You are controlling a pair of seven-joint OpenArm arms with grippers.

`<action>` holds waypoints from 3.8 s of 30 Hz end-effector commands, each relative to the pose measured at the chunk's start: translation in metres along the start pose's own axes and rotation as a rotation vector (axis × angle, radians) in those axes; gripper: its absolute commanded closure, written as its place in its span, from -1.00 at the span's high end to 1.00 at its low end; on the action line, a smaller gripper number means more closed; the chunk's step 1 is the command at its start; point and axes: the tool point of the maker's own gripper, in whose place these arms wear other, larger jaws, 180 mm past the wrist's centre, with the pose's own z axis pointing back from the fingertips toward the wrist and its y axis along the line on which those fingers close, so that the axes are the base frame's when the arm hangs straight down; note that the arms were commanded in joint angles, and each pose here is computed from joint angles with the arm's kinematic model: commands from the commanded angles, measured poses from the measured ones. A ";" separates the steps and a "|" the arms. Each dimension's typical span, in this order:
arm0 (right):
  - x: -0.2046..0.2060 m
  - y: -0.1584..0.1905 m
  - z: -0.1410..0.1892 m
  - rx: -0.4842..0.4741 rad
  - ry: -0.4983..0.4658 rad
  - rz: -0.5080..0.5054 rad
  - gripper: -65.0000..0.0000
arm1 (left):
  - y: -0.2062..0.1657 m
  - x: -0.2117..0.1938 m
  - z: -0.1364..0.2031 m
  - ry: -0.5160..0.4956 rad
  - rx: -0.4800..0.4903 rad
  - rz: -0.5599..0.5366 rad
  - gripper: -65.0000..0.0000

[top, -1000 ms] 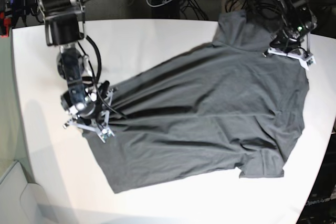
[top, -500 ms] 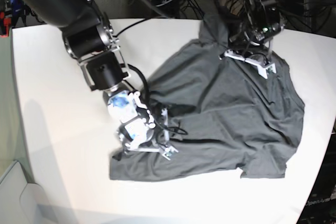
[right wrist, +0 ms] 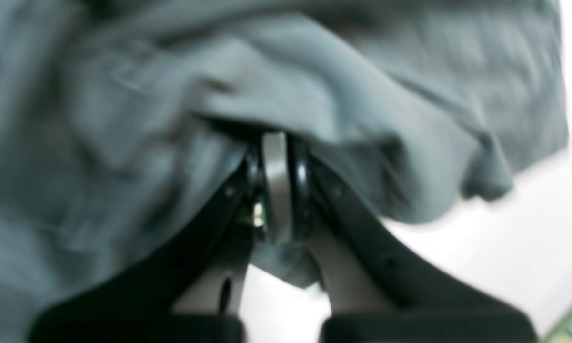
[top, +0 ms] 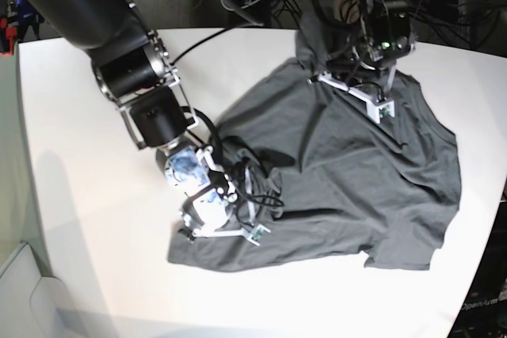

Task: Layout the t-shirt on the table in an organized manner, then fold the t-shirt properly
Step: 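Lift the t-shirt with both grippers and draw it toward the robot, then lower the t-shirt and spread it with both grippers across the table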

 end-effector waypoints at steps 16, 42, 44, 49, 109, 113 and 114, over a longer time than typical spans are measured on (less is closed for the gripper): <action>0.033 0.025 0.122 -0.170 -0.246 0.003 -0.54 | -0.083 0.006 0.032 -0.039 -0.195 -0.256 -0.46; 0.019 0.202 0.107 0.187 -0.312 0.030 -1.00 | 0.092 0.183 0.086 -0.415 0.243 -0.151 -1.00; 0.012 0.211 0.098 0.209 -0.284 0.032 -1.00 | 0.100 0.197 0.090 -0.443 0.256 -0.112 -1.00; -0.006 0.229 0.076 0.260 -0.218 0.041 -1.00 | 0.117 0.216 0.087 -0.455 0.273 -0.035 -1.00; -0.062 0.104 0.115 -0.029 -0.019 -0.091 -1.00 | 0.060 0.053 -0.073 0.084 0.147 -0.103 -1.00; -0.081 0.117 0.109 -0.005 -0.010 -0.090 -1.00 | 0.029 0.032 -0.050 0.139 0.078 -0.104 -1.00; -0.088 0.119 0.107 -0.002 -0.004 -0.080 -1.00 | 0.022 0.030 -0.044 0.145 0.064 -0.105 -1.00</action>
